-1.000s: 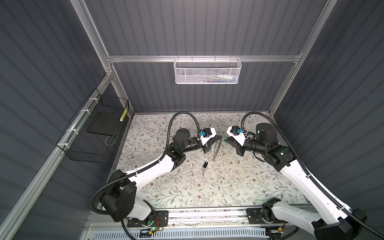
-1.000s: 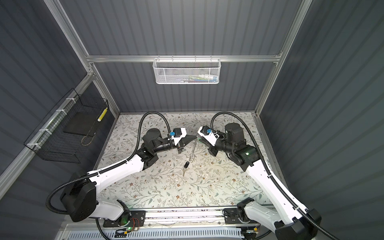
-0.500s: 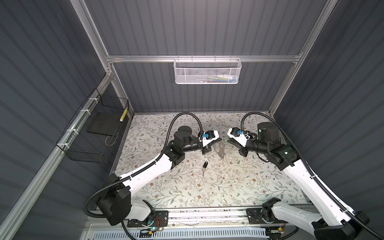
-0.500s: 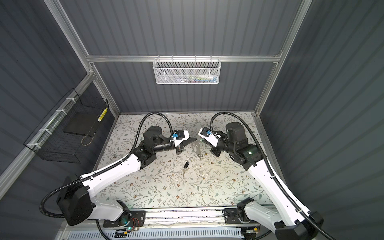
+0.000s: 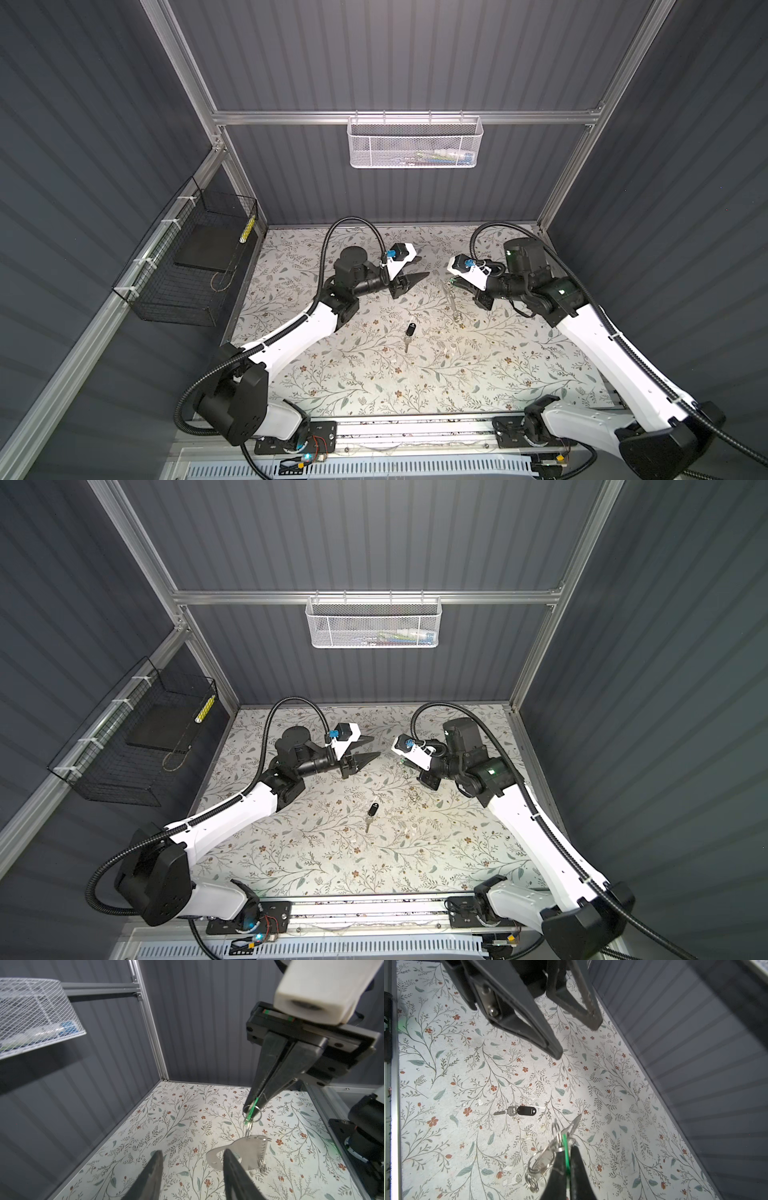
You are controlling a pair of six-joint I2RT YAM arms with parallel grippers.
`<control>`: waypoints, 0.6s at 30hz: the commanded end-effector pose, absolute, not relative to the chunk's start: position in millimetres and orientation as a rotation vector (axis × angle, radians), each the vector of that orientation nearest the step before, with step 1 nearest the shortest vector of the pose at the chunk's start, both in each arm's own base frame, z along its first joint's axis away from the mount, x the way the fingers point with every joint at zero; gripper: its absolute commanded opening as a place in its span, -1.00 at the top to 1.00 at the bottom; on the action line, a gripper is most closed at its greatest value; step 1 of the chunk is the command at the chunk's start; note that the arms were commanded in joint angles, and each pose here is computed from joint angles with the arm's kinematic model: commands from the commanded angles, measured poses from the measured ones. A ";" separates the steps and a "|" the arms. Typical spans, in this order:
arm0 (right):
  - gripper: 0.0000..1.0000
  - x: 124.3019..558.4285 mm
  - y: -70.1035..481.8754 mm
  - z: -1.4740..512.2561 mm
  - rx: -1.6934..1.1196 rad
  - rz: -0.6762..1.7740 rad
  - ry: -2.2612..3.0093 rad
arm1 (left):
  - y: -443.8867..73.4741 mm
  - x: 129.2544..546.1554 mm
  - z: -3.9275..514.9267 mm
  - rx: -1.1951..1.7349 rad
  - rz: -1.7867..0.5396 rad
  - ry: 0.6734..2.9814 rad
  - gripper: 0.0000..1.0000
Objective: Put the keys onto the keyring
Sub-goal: 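Lift the plate and green-tag keys away from the table with both grippers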
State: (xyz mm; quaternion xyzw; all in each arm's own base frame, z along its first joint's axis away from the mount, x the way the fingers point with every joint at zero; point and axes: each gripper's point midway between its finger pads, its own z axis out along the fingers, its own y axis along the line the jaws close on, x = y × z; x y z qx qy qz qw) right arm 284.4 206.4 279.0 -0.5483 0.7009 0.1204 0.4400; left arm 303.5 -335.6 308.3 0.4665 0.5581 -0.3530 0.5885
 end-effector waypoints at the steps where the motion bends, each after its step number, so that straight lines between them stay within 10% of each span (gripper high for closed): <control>1: 1.00 289.0 204.2 271.9 -1.422 0.261 1.766 | -328.5 301.3 323.0 1.020 -0.817 1.288 -0.01; 18: 1.00 351.4 292.1 274.6 -1.388 0.493 1.770 | -260.3 334.3 294.1 0.759 -0.450 1.598 -0.13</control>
